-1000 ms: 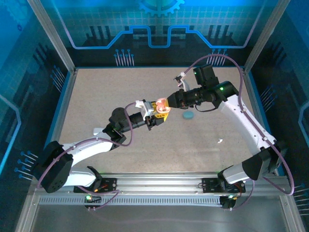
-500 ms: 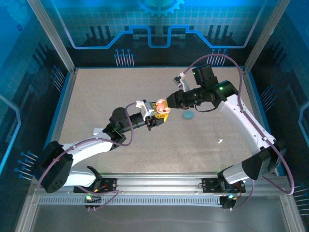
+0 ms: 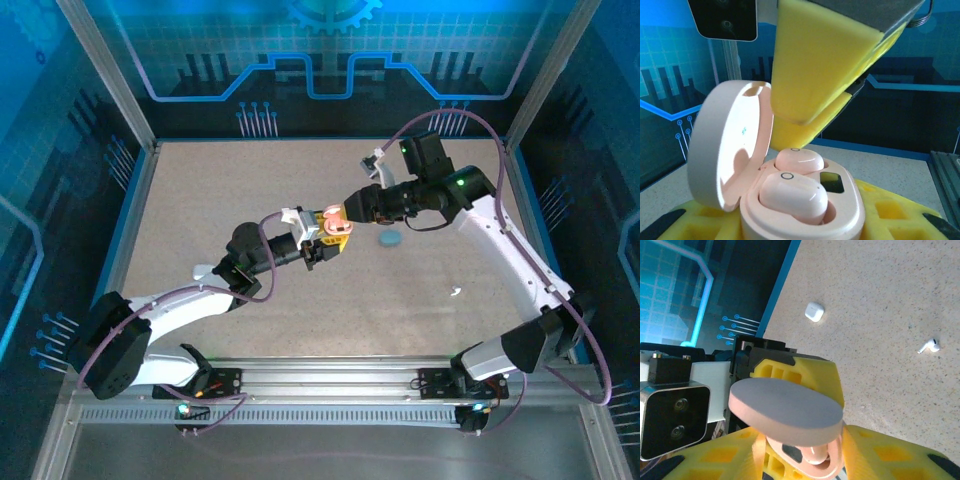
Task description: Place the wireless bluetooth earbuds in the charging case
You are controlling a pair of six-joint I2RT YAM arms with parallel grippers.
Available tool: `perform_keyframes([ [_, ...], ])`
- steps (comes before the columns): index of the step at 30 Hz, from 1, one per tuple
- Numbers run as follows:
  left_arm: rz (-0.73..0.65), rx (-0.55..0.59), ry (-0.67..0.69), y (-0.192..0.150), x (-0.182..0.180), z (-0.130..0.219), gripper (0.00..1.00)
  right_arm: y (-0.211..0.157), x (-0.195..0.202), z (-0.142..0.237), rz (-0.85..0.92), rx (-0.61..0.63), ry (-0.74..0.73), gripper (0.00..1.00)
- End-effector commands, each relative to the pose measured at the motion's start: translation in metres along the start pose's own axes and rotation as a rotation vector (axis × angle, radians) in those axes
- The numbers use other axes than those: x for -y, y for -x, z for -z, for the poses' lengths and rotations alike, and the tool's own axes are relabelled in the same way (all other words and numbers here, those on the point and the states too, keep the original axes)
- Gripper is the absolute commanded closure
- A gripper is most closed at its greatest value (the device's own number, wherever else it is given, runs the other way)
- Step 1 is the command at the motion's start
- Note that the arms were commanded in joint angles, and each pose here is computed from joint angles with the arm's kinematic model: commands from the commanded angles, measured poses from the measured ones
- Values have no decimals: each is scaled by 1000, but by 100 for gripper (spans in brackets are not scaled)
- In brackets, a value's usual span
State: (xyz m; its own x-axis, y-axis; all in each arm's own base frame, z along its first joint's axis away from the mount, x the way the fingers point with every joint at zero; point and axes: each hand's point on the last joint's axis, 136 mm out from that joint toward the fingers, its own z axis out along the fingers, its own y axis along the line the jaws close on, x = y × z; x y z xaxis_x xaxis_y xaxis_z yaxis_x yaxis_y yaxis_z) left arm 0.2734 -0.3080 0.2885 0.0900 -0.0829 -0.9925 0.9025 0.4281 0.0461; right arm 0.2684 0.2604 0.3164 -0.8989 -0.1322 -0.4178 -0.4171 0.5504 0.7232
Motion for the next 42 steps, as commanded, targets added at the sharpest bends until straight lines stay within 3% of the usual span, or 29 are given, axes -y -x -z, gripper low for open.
perform_keyframes([
  [1, -21, 57, -32, 18, 8, 3, 63, 5, -14, 14, 52, 48, 3, 54],
  [10, -23, 52, -32, 17, 8, 2, 63, 17, -15, 42, 78, 198, 8, 52],
  [18, -22, 51, -38, 19, 9, 2, 64, 29, 19, 66, -65, 335, -37, 47],
  [33, -16, 53, -54, 24, 15, 3, 63, 53, 16, 22, -164, 171, 64, 42],
  [42, -17, 63, -40, 29, 13, 4, 64, 33, 10, -2, -148, 50, 78, 42],
])
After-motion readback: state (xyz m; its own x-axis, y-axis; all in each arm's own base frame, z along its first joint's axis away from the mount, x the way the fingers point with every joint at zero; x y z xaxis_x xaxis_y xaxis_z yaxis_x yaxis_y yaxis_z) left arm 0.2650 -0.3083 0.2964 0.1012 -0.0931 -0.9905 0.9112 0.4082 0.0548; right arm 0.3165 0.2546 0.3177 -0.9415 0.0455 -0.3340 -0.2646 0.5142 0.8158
